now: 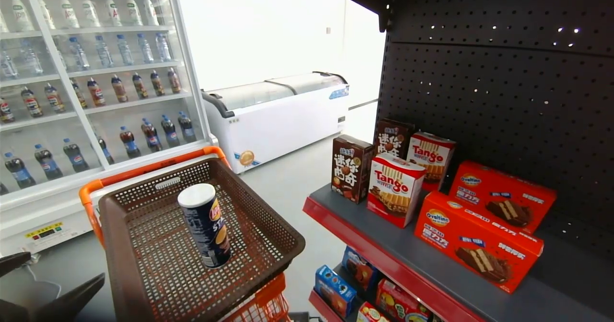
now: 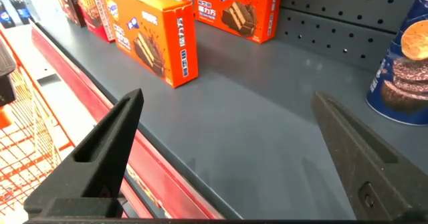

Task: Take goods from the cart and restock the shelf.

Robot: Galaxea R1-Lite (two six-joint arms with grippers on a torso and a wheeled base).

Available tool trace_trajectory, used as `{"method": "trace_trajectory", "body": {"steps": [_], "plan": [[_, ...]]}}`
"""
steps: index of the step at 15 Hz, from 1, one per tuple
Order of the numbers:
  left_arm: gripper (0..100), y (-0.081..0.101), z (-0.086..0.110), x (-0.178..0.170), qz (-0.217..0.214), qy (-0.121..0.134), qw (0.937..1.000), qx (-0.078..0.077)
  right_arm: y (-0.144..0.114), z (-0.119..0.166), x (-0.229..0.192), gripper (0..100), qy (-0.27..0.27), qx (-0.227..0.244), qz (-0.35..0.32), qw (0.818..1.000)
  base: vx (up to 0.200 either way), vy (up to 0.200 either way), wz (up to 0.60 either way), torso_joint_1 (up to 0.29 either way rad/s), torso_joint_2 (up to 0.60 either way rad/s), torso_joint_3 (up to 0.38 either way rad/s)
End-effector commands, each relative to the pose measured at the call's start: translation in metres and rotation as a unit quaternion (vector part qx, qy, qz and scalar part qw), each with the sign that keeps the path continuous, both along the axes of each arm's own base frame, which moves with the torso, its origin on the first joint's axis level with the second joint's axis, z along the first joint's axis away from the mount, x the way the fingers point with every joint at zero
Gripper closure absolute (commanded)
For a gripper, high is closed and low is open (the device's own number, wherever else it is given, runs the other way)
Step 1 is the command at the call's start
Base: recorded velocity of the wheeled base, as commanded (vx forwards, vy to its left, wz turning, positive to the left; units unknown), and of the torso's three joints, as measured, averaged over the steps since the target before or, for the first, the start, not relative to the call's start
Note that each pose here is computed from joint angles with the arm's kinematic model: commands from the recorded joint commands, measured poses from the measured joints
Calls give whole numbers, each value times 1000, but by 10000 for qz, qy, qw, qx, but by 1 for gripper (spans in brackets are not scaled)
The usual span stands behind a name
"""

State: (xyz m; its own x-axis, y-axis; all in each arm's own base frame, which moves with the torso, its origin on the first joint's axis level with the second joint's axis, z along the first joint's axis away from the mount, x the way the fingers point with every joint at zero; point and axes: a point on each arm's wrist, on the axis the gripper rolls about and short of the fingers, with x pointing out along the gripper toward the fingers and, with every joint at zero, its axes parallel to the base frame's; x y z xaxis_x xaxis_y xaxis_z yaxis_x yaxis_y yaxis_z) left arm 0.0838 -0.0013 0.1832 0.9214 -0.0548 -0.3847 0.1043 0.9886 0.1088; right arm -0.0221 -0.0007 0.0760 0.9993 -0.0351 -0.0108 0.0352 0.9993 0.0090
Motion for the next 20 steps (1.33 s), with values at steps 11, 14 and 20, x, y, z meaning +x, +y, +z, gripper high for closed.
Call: {"method": "trace_trajectory", "body": {"steps": [11,14,20], "plan": [[0,4,-77,128,-58,446,9989,-108,0,0,0,0,7,-1,7,10000,0,0,0,0,0,0],[0,-3,-89,155,-213,333,9992,-96,0,0,0,0,7,-1,7,10000,0,0,0,0,0,0],[0,-10,-129,192,-319,243,9991,-96,0,0,0,0,7,-1,-1,10000,0,0,0,0,0,0]]}}
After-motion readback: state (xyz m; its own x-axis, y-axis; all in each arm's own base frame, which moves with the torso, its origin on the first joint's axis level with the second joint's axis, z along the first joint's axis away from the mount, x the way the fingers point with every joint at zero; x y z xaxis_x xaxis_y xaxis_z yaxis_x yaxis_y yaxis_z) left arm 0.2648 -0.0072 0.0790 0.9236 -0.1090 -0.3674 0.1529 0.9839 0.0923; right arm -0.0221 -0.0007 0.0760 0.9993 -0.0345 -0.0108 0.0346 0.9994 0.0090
